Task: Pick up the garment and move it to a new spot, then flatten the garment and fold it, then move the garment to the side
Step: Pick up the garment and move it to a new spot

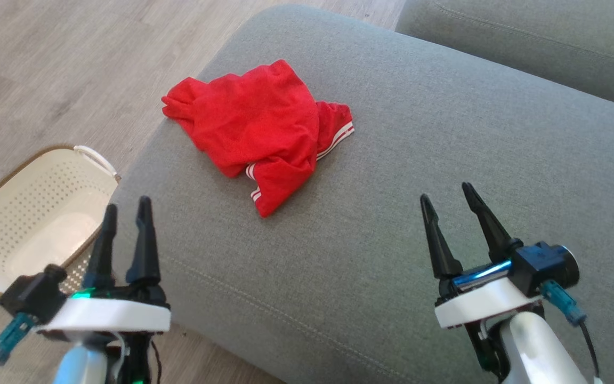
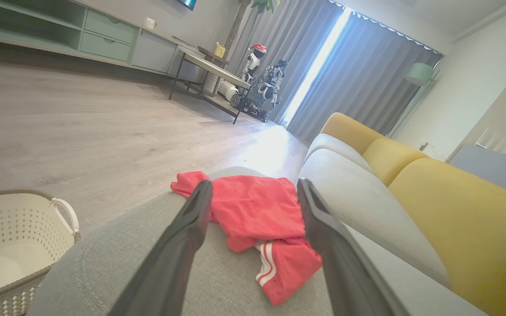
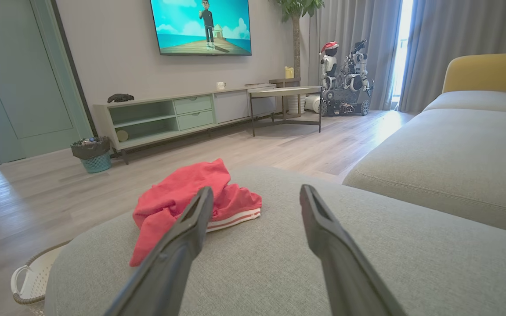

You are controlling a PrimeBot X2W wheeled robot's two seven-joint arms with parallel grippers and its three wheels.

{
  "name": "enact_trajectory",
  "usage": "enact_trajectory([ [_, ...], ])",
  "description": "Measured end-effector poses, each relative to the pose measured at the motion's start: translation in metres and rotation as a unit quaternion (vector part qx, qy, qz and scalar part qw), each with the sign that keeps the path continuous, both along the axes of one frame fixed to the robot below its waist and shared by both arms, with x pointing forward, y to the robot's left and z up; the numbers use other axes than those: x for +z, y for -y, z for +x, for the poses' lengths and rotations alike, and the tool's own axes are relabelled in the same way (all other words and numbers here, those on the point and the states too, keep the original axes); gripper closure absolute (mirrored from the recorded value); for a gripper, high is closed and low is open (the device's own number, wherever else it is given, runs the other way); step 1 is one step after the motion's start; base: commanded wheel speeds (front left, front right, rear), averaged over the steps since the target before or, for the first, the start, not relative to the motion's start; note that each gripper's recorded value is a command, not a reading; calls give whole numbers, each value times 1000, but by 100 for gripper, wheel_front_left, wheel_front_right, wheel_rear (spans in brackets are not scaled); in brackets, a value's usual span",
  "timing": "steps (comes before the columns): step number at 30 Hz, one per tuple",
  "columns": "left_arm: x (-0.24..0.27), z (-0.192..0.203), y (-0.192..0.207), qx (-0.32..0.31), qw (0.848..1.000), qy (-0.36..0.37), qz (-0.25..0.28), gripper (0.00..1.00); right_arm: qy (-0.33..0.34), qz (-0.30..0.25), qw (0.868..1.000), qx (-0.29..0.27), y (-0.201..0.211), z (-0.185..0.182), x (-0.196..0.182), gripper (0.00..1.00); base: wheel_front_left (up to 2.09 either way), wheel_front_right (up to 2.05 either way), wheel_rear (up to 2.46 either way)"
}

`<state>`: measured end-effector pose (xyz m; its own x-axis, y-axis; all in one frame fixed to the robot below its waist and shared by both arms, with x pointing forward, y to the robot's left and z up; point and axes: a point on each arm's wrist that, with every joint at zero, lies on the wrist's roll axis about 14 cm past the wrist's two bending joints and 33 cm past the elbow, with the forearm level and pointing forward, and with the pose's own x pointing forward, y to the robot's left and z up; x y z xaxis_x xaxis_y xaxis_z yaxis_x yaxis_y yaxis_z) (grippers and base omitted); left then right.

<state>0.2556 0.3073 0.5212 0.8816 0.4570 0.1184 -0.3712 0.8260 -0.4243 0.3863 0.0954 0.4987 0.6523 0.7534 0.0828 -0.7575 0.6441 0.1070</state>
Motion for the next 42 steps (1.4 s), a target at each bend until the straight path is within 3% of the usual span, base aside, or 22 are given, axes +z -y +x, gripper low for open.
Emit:
enact_trajectory([
  [12, 1, 0, -1, 1, 1000, 3, 0, 0, 0, -5, 1000, -4, 2, 1, -1, 0, 0, 0, 0],
  [21, -17, 6, 0, -2, 1000, -26, -10, 0, 1, -7, 999, -43, 24, 17, -4, 0, 0, 0, 0],
  [33, -34, 88, -21, -34, 995, -91, 39, 0, -1, -40, 991, -126, 77, 59, -35, 0, 0, 0, 0],
  [42, -89, 141, -47, -30, 984, -176, -14, 0, -3, -53, 981, -185, 117, 86, -47, 0, 0, 0, 0],
])
